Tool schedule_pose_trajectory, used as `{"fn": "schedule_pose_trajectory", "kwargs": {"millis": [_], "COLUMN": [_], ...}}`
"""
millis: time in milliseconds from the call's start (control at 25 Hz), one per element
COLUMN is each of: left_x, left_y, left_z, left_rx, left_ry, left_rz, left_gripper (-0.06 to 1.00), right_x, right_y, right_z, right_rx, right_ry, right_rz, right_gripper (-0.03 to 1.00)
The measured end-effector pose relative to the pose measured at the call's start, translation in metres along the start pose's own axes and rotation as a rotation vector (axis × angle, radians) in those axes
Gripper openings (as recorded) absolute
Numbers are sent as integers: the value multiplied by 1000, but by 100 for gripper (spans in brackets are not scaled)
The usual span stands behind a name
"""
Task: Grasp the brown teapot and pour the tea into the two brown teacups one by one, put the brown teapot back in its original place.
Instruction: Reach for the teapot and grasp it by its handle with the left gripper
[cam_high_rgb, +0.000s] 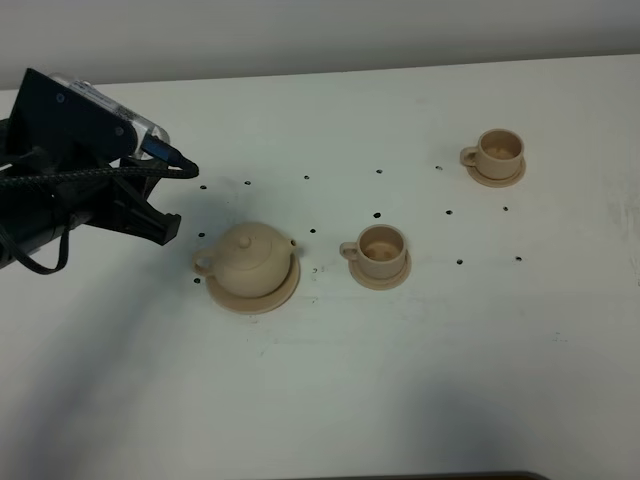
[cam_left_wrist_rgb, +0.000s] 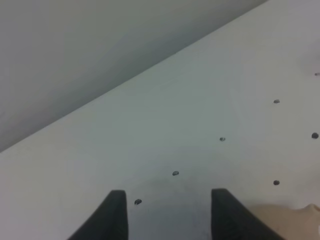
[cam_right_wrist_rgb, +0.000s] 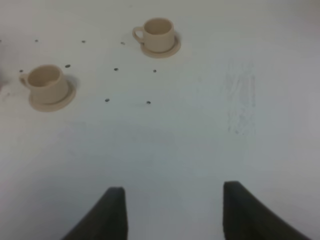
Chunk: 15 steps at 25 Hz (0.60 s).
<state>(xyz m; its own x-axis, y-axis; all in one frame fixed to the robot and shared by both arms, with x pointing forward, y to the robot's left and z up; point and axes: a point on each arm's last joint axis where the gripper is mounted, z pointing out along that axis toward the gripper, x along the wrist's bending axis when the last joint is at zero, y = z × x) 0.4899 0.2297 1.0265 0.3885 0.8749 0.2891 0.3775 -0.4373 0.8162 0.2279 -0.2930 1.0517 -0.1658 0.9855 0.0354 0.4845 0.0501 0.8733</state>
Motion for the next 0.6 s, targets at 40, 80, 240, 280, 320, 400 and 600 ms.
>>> {"fn": "schedule_pose_trajectory", "kwargs": {"millis": [40, 80, 240, 280, 320, 400, 600], "left_x": [-1, -3, -8, -9, -10, -12, -22], "left_y": [-1, -2, -7, -8, -9, -11, -17], "left_z": [2, 4, 13, 14, 16, 19, 29], "left_rx": [9, 15, 43, 48, 53, 65, 95], "left_ry": [-2, -10, -38, -42, -48, -65, -121], "left_rz": [11, 17, 19, 18, 18, 18, 32], "left_gripper": [41, 41, 41, 41, 41, 41, 39], "right_x": [0, 0, 0, 0, 0, 0, 0], "right_y": [0, 0, 0, 0, 0, 0, 0], "right_z": [0, 0, 0, 0, 0, 0, 0], "right_rx": [0, 0, 0, 0, 0, 0, 0], "right_ry": [0, 0, 0, 0, 0, 0, 0], "right_rz": [0, 0, 0, 0, 0, 0, 0], "right_gripper": [42, 42, 42, 42, 42, 42, 42]}}
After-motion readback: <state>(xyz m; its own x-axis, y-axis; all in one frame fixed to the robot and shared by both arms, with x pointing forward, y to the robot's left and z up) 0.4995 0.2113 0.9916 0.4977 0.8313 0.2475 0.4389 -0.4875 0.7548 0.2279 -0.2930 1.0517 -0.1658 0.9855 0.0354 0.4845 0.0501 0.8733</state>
